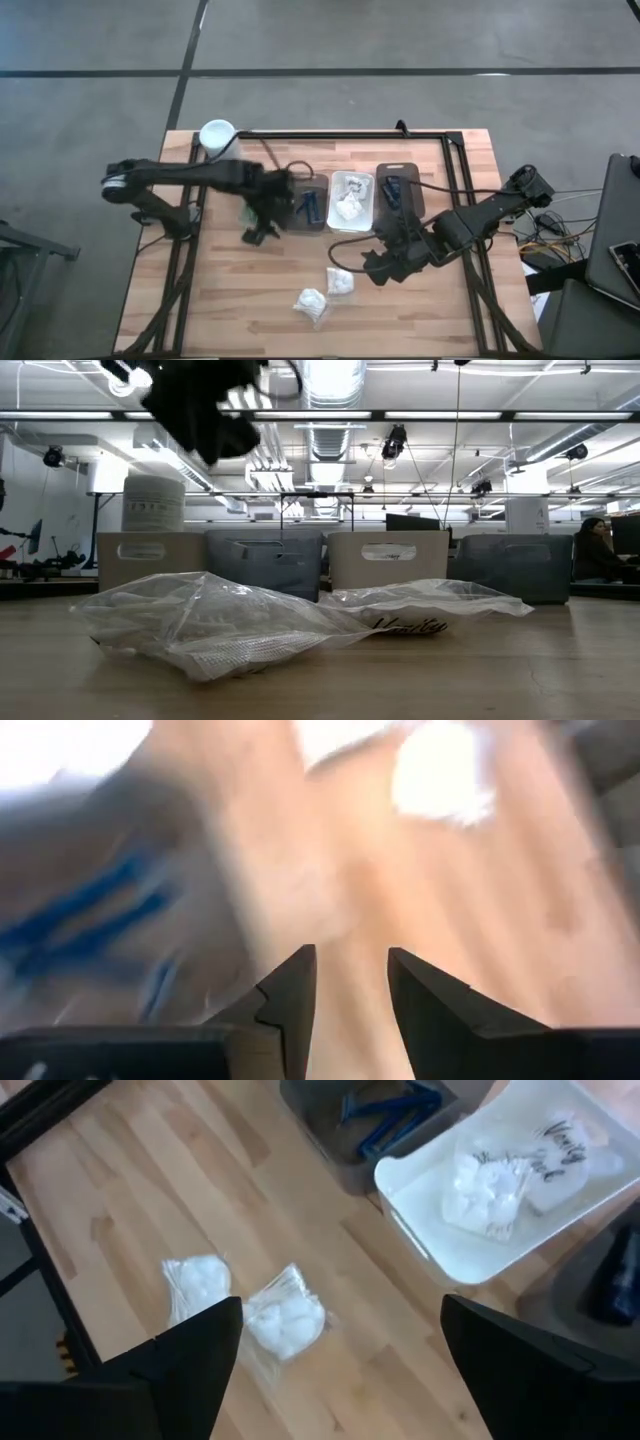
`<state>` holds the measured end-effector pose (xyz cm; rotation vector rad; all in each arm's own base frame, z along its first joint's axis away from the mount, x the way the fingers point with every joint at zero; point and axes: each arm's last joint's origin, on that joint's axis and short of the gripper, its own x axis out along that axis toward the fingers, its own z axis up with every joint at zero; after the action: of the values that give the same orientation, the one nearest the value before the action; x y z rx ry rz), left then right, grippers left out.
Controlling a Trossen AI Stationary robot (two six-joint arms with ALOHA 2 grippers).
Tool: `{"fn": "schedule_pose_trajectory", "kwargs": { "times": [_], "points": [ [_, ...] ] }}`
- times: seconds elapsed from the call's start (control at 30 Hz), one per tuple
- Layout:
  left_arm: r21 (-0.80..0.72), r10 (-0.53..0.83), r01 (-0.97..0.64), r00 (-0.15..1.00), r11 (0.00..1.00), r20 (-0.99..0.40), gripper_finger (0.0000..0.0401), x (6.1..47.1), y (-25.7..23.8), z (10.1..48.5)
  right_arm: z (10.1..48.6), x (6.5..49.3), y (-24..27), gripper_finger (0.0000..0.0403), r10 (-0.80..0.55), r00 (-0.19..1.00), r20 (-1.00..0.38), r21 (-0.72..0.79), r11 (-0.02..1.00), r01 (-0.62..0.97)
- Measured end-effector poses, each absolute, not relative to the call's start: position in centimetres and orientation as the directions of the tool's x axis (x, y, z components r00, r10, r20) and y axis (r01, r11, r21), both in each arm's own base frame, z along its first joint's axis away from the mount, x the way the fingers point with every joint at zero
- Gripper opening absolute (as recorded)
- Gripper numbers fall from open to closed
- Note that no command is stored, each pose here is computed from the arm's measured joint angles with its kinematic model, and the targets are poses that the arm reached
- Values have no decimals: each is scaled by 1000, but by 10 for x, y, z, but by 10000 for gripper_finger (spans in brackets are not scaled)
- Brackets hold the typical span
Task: Pick & Place Travel size toiletries
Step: Put the white cotton pack into the white bin
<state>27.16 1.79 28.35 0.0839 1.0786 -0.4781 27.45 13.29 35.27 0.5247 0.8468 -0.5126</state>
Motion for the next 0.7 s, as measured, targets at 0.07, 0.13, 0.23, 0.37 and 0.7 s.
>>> {"fn": "schedule_pose_trajectory", "kwargs": {
  "times": [0.07, 0.13, 0.23, 0.37, 0.7],
  "points": [
    [-130, -372, 488, 441, 863, -817, 131, 270, -2, 290, 350, 273, 134, 334, -208, 552, -808, 227, 754, 617],
    [-59, -380, 552, 490, 832, -784, 131, 269, -24, 291, 347, 272, 135, 337, -204, 533, -822, 222, 747, 627],
    [17, -385, 589, 549, 808, -742, 140, 272, -60, 282, 343, 270, 137, 347, -184, 510, -840, 225, 737, 637],
    [86, -355, 587, 593, 805, -722, 188, 282, -99, 261, 334, 266, 142, 361, -173, 489, -855, 220, 732, 644],
    [42, -367, 595, 548, 802, -752, 271, 337, -132, 193, 323, 258, 156, 364, -140, 466, -874, 222, 737, 638]
  ]
}}
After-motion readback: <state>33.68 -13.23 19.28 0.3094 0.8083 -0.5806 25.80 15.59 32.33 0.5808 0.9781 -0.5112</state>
